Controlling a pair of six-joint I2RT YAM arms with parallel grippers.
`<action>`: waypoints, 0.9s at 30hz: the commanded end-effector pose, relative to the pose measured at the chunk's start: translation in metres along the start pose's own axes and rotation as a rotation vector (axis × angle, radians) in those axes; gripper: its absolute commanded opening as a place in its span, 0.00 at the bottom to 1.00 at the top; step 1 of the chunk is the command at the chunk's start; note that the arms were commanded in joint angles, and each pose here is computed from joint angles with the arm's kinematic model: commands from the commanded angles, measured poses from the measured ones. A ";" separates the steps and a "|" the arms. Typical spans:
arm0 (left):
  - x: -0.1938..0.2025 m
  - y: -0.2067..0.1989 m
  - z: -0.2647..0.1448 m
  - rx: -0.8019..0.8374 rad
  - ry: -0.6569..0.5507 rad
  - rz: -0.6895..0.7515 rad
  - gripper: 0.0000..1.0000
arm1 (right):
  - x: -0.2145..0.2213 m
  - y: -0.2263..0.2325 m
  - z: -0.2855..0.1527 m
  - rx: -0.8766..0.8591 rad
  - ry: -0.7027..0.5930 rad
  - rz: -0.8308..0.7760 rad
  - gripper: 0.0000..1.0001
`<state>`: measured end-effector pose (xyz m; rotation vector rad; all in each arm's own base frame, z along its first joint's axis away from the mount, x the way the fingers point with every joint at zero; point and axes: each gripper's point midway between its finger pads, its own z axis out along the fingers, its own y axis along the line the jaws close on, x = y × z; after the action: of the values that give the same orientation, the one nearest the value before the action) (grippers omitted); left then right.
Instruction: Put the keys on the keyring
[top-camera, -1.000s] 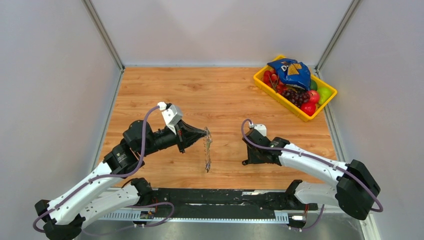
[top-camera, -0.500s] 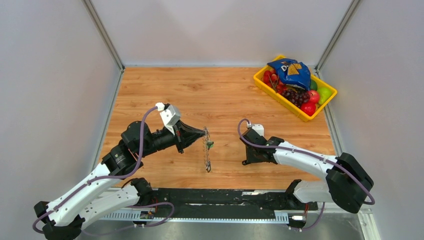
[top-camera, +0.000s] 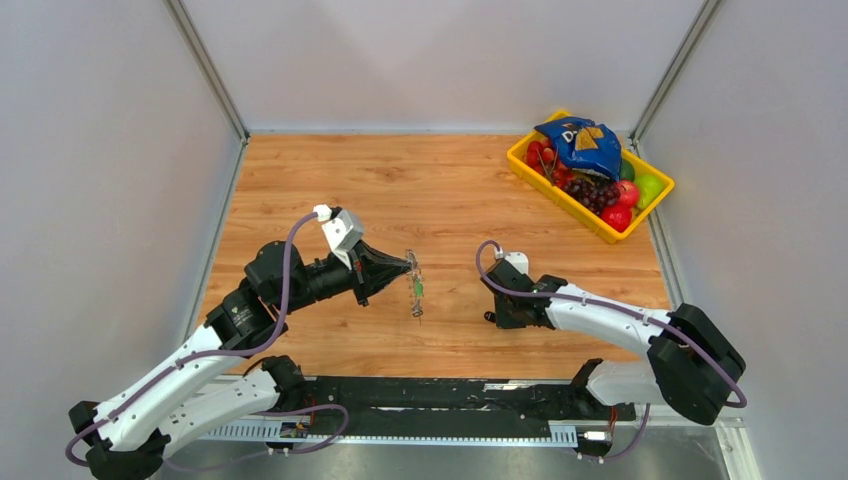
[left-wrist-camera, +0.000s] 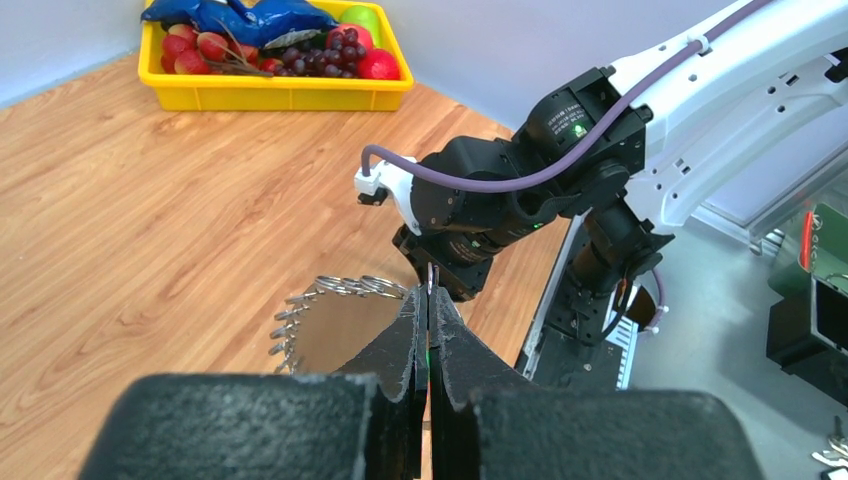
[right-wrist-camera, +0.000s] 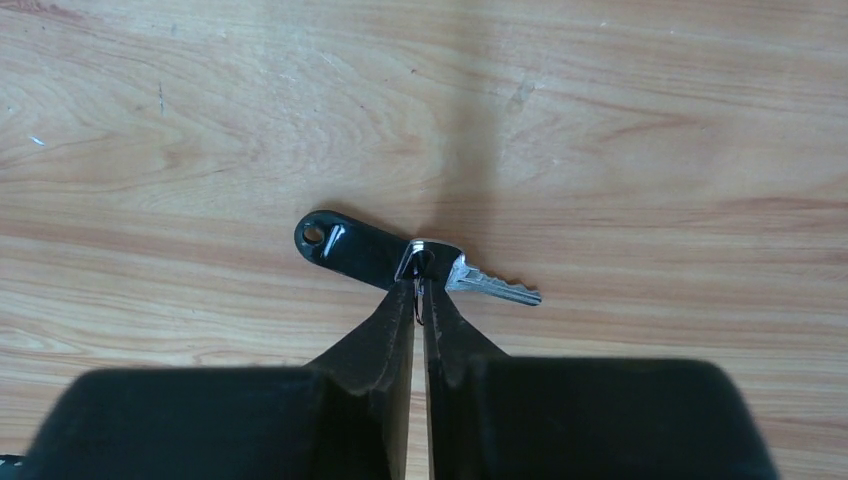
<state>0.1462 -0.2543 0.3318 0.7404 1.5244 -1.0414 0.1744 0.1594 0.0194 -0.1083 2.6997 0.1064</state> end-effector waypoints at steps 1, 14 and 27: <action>-0.030 -0.006 -0.002 0.016 -0.085 0.043 0.00 | -0.005 0.004 -0.001 -0.022 -0.020 0.027 0.06; -0.031 -0.010 -0.001 0.034 -0.081 0.037 0.00 | -0.056 0.026 -0.065 -0.172 -0.189 -0.009 0.00; -0.034 -0.012 0.004 0.050 -0.076 0.033 0.00 | -0.092 0.027 -0.116 -0.214 -0.327 -0.078 0.00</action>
<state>0.1487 -0.2602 0.3252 0.7580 1.5498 -1.0447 0.1941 0.1992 0.1594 -0.2724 2.3592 0.5077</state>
